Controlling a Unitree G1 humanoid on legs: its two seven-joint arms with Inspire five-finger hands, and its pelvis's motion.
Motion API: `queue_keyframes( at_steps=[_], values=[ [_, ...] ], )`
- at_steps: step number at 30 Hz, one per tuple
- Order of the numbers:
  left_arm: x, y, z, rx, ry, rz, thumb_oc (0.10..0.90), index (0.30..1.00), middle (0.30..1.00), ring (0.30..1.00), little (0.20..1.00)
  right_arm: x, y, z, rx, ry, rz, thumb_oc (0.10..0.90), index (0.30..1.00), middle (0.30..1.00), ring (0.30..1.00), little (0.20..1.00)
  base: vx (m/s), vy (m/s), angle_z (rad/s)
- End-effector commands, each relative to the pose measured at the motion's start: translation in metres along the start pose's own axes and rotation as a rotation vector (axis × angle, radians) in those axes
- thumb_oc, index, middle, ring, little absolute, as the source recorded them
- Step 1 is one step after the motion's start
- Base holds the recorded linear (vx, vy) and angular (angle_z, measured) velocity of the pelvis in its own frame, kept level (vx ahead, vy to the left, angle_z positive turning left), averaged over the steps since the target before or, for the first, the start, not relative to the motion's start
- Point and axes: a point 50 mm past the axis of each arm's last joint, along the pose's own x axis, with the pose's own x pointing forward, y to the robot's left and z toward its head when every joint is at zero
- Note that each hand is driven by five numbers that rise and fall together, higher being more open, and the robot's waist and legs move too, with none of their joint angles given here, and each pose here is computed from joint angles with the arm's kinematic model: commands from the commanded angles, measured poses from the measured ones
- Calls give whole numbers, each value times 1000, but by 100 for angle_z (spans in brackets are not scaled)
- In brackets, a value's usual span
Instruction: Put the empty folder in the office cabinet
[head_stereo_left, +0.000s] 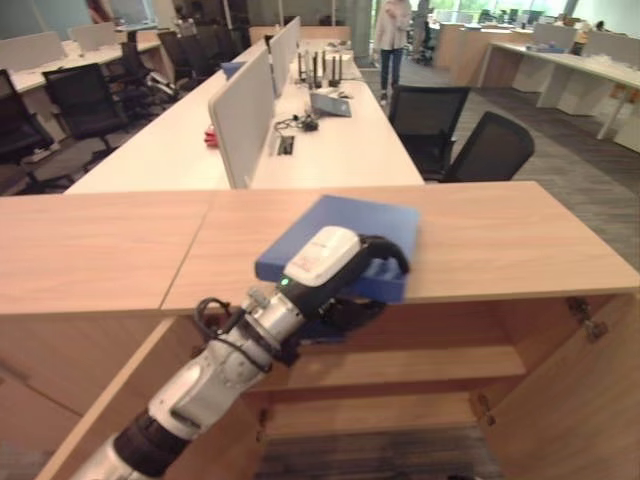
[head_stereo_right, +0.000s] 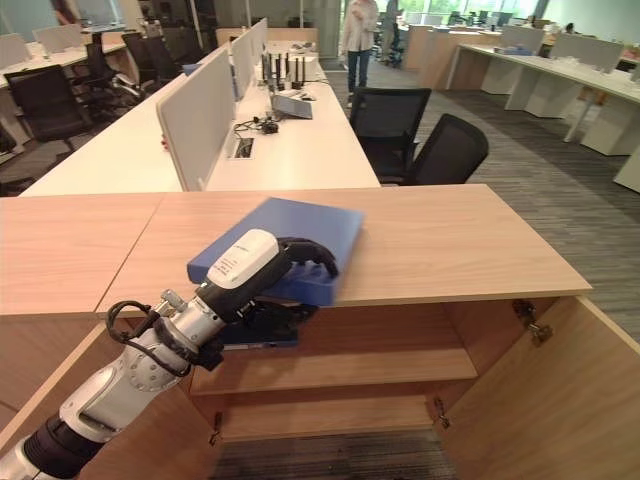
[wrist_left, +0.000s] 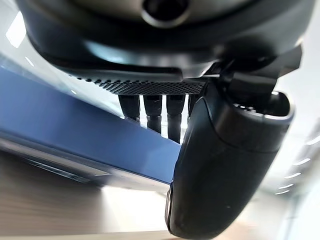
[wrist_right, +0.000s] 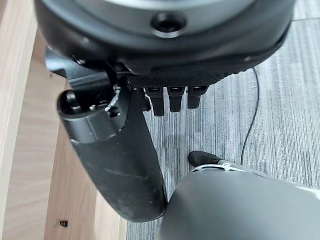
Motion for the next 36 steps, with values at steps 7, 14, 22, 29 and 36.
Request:
queue_keyframes(
  at_steps=[7,14,22,29,36],
  values=[
    [1,20,8,-242,-62,75,800,900,900,900,900,-1,17,3,-65,-18,82,800,900,900,900,900,-9,0,-4],
    [-3,22,7,-275,-48,83,800,900,900,900,900,-1,21,-1,-75,-3,103,800,900,900,900,900,2,-1,1],
    [-6,24,2,-200,-11,132,400,300,300,300,300,-1,22,3,-68,-22,102,800,900,900,900,900,1,-1,1],
    [-4,25,-1,-141,-2,152,400,300,300,300,300,0,19,11,-55,-53,89,800,900,900,900,900,0,0,0],
    [2,26,4,-70,-40,133,400,300,300,300,300,0,17,18,-46,-80,78,800,900,900,900,900,0,0,0]
  ],
)
